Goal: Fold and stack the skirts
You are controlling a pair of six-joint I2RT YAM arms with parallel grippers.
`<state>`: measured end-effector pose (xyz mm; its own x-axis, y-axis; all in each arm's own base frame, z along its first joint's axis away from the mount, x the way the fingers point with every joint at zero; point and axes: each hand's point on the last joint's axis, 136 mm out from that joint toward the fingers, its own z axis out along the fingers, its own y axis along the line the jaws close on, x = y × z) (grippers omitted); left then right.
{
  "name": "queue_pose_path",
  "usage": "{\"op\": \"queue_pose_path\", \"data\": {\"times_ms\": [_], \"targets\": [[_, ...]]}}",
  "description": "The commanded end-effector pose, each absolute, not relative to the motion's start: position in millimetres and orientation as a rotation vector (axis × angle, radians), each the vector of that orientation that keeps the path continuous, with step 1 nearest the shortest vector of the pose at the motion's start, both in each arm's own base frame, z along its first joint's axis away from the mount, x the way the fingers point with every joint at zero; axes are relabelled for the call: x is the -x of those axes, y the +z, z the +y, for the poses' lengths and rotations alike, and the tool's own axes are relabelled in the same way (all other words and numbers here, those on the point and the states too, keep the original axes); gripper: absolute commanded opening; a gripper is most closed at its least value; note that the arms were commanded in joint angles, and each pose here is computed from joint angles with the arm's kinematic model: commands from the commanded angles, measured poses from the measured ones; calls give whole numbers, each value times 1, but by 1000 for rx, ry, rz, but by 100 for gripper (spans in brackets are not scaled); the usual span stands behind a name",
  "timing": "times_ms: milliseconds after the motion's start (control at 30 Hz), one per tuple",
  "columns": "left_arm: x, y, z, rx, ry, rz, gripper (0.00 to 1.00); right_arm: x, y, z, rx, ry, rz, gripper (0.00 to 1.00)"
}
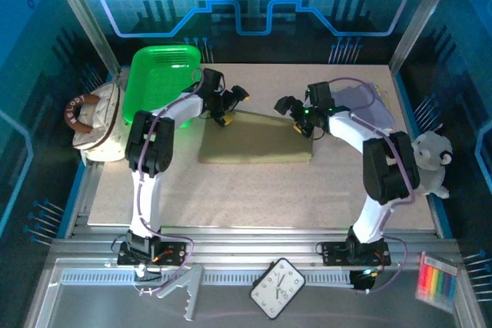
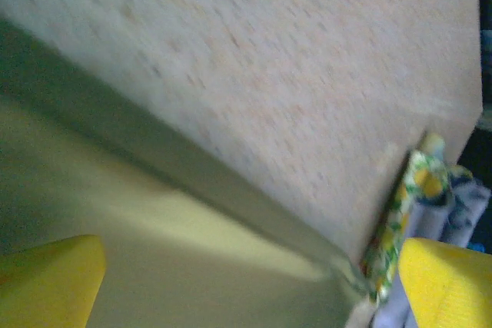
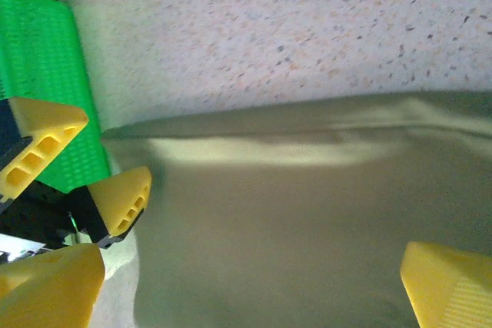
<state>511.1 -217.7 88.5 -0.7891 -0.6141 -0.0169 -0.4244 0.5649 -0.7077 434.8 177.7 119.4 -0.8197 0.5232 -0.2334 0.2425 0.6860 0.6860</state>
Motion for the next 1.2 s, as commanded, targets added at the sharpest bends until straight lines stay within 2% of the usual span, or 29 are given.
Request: {"op": "queue_pose_path", "data": {"times_ms": [0, 233, 467, 600, 833, 1000, 1167], "targets": [[-470, 154, -231, 740, -1177, 2496, 99, -391, 120, 180, -602, 903, 2587, 100], [-412, 128, -253, 963, -1511, 2461, 99, -369, 119, 214, -720, 1177, 2514, 100], [-411, 94, -267, 1168, -1655, 2379, 99, -374, 107, 238, -796, 1260, 2427, 100], [-402, 67, -255, 1236, -1574, 2418, 99, -362, 77, 225, -843, 1144, 2498, 100], [-360, 9, -211, 1400, -1346, 2523, 99, -340, 31, 183, -912, 935, 2619, 100], [-342, 5, -190, 1392, -1227, 2572, 99, -329, 15, 160, -898, 795, 2704, 100], [-323, 24, -176, 1262, -1076, 2661, 99, -318, 0, 155, -891, 745, 2777, 100]]}}
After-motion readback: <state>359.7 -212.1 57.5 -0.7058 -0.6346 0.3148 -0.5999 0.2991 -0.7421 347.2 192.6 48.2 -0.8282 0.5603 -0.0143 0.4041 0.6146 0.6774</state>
